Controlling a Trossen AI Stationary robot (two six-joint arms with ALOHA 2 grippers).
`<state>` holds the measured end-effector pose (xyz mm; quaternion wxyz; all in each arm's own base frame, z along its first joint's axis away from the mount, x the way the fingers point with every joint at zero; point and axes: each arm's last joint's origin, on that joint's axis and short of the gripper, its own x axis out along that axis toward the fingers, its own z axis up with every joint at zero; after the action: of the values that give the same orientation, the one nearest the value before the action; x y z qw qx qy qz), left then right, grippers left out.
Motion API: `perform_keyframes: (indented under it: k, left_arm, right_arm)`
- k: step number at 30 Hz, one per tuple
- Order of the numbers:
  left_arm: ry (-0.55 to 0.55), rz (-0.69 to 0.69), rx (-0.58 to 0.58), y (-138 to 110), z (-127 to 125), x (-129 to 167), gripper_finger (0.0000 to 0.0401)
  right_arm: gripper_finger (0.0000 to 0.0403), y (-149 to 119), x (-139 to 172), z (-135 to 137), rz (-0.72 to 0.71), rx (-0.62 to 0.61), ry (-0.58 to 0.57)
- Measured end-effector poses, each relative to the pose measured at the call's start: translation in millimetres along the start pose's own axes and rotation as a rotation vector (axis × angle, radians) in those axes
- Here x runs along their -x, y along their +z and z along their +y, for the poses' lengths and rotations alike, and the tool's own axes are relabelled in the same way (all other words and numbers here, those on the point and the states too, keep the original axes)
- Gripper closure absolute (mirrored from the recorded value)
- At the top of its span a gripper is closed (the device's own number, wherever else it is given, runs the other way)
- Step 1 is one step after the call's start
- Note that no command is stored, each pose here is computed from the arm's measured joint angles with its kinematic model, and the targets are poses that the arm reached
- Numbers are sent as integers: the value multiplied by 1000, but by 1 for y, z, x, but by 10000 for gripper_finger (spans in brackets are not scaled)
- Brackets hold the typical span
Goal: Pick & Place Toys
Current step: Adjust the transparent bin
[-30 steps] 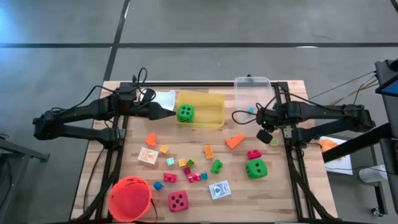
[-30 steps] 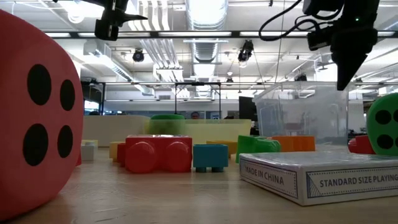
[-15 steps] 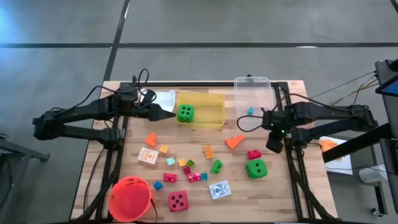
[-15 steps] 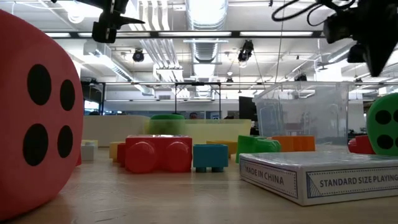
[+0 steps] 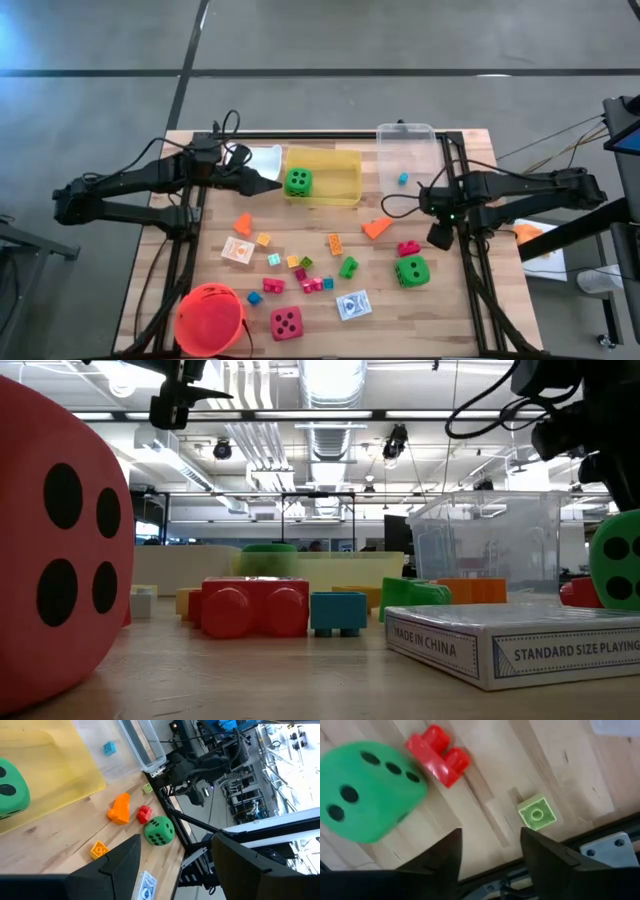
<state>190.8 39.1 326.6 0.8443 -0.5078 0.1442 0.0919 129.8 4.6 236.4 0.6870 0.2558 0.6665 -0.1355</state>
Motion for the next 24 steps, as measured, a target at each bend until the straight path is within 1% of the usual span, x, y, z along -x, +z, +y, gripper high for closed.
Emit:
perform_keyframes:
  k: [2,4,6,8,10,13,14,16,18,20,24]
  left_arm:
    - [2,2,-5,0,0,0,169]
    - [3,2,-7,0,0,0,169]
    - [4,2,-6,0,0,0,169]
    - [7,4,-4,0,1,0,169]
    - [7,5,9,0,1,0,169]
    - [8,5,26,-1,1,0,169]
    - [8,5,33,-1,1,0,169]
    - [8,5,42,-1,1,0,169]
    - [8,6,45,-1,1,0,169]
    - [3,14,50,-1,1,0,169]
    - [-8,31,54,-1,0,0,169]
  right_arm:
    - [188,0,-2,1,4,35,-8]
    - [182,2,-3,3,-14,65,-40]
    - [181,3,-5,3,-21,64,-79]
    - [181,6,-9,4,-18,-9,-106]
    - [181,10,-13,4,-18,-139,-138]
    - [181,14,-18,6,-17,-382,-181]
    - [181,16,-20,6,-20,-446,-197]
    - [181,19,-24,7,-23,-532,-225]
    - [181,22,-29,7,-27,-588,-256]
    - [181,24,-36,8,-9,-613,-282]
    - [181,25,-45,7,31,-562,-324]
